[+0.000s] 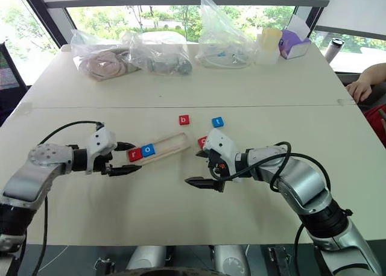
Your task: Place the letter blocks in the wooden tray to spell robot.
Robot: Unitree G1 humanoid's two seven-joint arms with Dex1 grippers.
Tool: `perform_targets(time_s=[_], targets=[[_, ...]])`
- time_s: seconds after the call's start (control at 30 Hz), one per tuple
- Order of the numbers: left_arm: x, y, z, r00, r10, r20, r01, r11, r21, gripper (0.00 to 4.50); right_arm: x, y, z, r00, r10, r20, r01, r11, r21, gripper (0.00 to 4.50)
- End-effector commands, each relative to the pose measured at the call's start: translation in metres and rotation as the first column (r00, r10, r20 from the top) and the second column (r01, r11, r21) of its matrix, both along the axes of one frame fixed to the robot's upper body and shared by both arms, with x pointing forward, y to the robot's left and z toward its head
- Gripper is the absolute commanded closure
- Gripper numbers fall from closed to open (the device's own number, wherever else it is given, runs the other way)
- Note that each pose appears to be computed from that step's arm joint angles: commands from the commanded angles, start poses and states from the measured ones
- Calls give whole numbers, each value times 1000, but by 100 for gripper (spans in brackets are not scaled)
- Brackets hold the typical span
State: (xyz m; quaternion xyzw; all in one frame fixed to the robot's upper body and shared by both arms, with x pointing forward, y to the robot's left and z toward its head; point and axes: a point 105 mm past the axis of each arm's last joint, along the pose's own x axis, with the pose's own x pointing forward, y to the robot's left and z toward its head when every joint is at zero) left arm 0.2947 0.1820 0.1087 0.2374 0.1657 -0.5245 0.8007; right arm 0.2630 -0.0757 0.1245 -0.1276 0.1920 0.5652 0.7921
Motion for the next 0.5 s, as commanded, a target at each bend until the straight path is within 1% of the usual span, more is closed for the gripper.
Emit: perform_targets(time_s=[0.03,0.13,0.27,0.43,0.47,0.5], targets=[[2,5,-12,991,-136,-17,137,982,128,137,8,-3,9,998,-31,57,30,999,25,0],[8,0,-12,984,-176,-32,178,979,100,137,9,-4,10,997,-42,63,40,999,28,0],[16,-3,-13,979,-203,-18,204,973,110,137,7,-6,8,996,-55,63,54,998,28,0],[15,-5,-15,972,-233,-23,234,966,113,137,5,-5,8,996,-66,62,63,997,36,0],[14,-4,-16,970,-243,-24,244,962,125,32,5,-5,8,996,-66,61,64,997,38,0],[13,-3,-17,967,-254,-27,255,957,135,4,5,-5,7,996,-66,61,64,997,38,0]])
